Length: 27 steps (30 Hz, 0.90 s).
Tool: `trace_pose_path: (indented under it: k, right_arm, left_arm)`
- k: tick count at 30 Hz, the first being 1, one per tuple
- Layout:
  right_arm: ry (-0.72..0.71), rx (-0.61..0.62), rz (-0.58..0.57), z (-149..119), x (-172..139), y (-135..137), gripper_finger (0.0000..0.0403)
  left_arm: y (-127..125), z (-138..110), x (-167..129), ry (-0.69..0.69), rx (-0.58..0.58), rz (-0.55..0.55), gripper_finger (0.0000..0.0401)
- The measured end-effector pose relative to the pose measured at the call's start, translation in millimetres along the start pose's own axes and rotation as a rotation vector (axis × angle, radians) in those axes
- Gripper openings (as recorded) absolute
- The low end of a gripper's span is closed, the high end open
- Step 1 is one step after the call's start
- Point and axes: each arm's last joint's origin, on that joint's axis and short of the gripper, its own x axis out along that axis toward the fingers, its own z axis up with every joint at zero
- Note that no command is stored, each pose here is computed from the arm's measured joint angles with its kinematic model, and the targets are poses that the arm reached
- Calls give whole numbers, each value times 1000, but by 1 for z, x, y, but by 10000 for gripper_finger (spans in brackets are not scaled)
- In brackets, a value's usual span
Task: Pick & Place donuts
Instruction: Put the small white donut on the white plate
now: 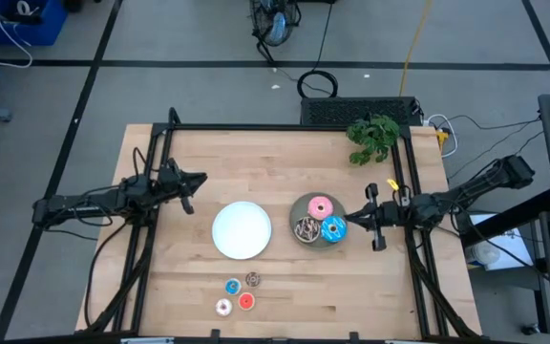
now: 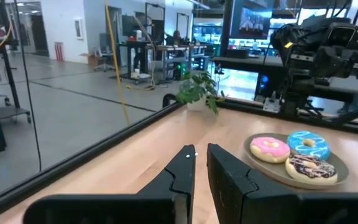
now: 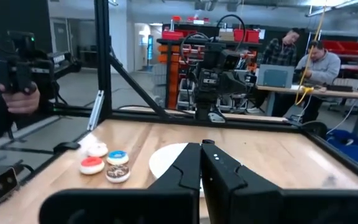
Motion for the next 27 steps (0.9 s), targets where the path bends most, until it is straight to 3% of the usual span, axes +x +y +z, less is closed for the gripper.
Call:
trace_pose_path:
  k: [3, 11, 14, 16, 19, 27]
  right_arm:
    - [0, -51, 1, 0, 0, 0, 2]
    - [-42, -135, -3, 4, 0, 0, 1]
    - [-58, -134, -5, 6, 0, 0, 1]
    - [-52, -125, 0, 5, 0, 0, 1]
    - [-29, -133, 12, 3, 0, 1, 1]
    - [-37, -170, 10, 4, 0, 1, 0]
  left_arm:
    - [0, 0, 0, 5, -10, 0, 47]
    - [-2, 4, 1, -18, -193, -31, 47]
    - [-11, 21, 0, -18, -227, -145, 47]
    - [-23, 37, -1, 0, -247, -289, 47]
    - [-44, 58, 1, 73, -225, -391, 47]
    - [-108, 144, 19, 247, 61, -213, 47]
